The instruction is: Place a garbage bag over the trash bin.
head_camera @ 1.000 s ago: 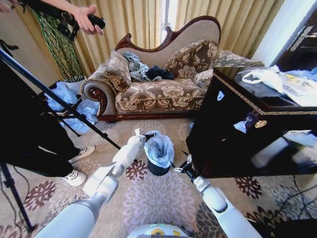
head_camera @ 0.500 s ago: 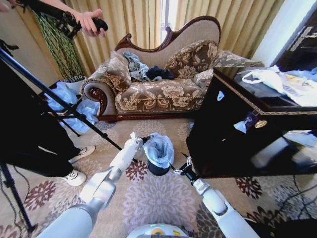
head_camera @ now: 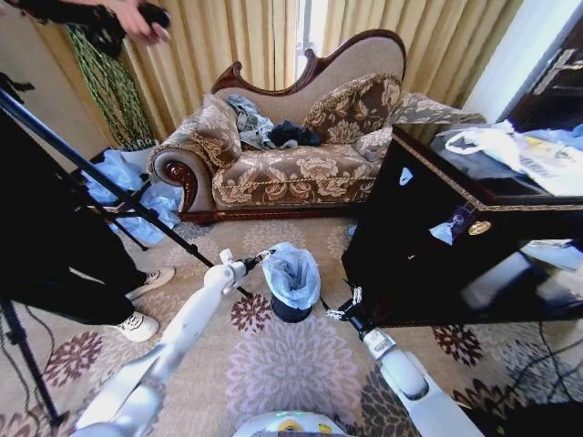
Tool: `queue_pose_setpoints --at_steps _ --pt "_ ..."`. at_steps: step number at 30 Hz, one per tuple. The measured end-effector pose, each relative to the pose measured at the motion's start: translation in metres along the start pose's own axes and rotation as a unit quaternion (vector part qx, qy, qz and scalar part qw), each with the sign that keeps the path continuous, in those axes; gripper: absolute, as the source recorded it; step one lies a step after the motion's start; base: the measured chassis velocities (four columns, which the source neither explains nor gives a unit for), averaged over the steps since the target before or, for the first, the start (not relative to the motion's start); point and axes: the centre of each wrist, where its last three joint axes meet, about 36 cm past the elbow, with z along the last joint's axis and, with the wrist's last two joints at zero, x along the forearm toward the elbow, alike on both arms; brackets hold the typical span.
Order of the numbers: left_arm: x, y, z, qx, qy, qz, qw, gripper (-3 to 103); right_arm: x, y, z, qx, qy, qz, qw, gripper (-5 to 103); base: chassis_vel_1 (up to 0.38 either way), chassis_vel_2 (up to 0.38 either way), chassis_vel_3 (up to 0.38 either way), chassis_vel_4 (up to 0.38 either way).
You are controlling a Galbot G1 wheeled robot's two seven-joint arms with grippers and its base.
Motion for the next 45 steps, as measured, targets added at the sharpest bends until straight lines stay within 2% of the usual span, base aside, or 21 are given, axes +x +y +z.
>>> queue_pose_setpoints --at_steps 1,2,5,10,13,15,17,18,21,22,25,26,31,34,37,45 --pt "0.006 -0.006 0.002 -0.025 0.007 -0.002 0.9997 102 -0.001 0.000 0.000 0.000 0.000 0.001 1.000 100 0.000 0.000 0.000 0.000" --pt "0.006 -0.006 0.002 -0.025 0.007 -0.002 0.9997 102 -0.001 0.000 0.000 0.000 0.000 0.001 1.000 100 0.000 0.000 0.000 0.000" --pt "0.014 -0.020 0.004 -0.075 0.028 -0.016 0.9967 98 -0.003 0.001 -0.002 -0.001 0.001 0.001 1.000 100 0.000 0.000 0.000 0.000" --pt "0.015 -0.023 0.005 -0.097 0.046 -0.040 0.9934 94 -0.005 0.002 -0.002 -0.003 0.001 0.000 1.000 100 0.000 0.000 0.000 0.000" --pt "0.007 -0.010 0.010 -0.087 0.059 -0.060 0.9927 86 -0.007 0.003 -0.003 -0.006 0.002 -0.002 1.000 100 0.000 0.000 0.000 0.000" --pt "0.005 -0.006 0.012 -0.082 0.064 -0.065 0.9925 86 -0.009 0.003 -0.004 -0.006 0.000 -0.002 1.000 100 0.000 0.000 0.000 0.000" --pt "0.000 0.002 0.018 -0.069 0.069 -0.073 0.9926 79 -0.014 0.000 -0.006 -0.004 -0.004 0.000 1.000 100 0.000 0.000 0.000 0.000" --pt "0.000 0.002 0.018 -0.069 0.069 -0.073 0.9926 79 -0.014 0.000 -0.006 -0.004 -0.004 0.000 1.000 100 0.000 0.000 0.000 0.000" --pt "-0.012 0.012 0.022 -0.046 0.066 -0.077 0.9938 63 -0.018 -0.002 -0.006 -0.002 -0.005 -0.002 1.000 100 0.000 0.000 0.000 0.000" --pt "-0.012 0.012 0.022 -0.046 0.066 -0.077 0.9938 63 -0.018 -0.002 -0.006 -0.002 -0.005 -0.002 1.000 100 0.000 0.000 0.000 0.000" --pt "-0.024 0.018 0.022 -0.024 0.059 -0.078 0.9950 47 -0.018 -0.002 -0.005 0.000 -0.003 -0.005 1.000 100 0.000 0.000 0.000 0.000" --pt "-0.024 0.018 0.022 -0.024 0.059 -0.078 0.9950 47 -0.018 -0.002 -0.005 0.000 -0.003 -0.005 1.000 100 0.000 0.000 0.000 0.000" --pt "-0.035 0.022 0.025 -0.009 0.059 -0.074 0.9955 26 -0.017 -0.004 -0.003 0.001 -0.001 -0.003 1.000 100 0.000 0.000 0.000 0.000" --pt "-0.039 0.023 0.030 -0.002 0.062 -0.071 0.9955 20 -0.017 -0.005 -0.003 0.002 -0.001 -0.002 1.000 100 0.000 0.000 0.000 0.000" --pt "-0.042 0.027 0.036 0.004 0.064 -0.072 0.9953 4 -0.019 -0.007 -0.004 0.002 -0.004 -0.003 1.000 100 0.000 0.000 0.000 0.000" --pt "-0.039 0.030 0.041 0.004 0.063 -0.070 0.9956 0 -0.036 -0.007 -0.015 0.007 -0.028 -0.015 0.999 100 0.000 0.000 0.000 0.000"
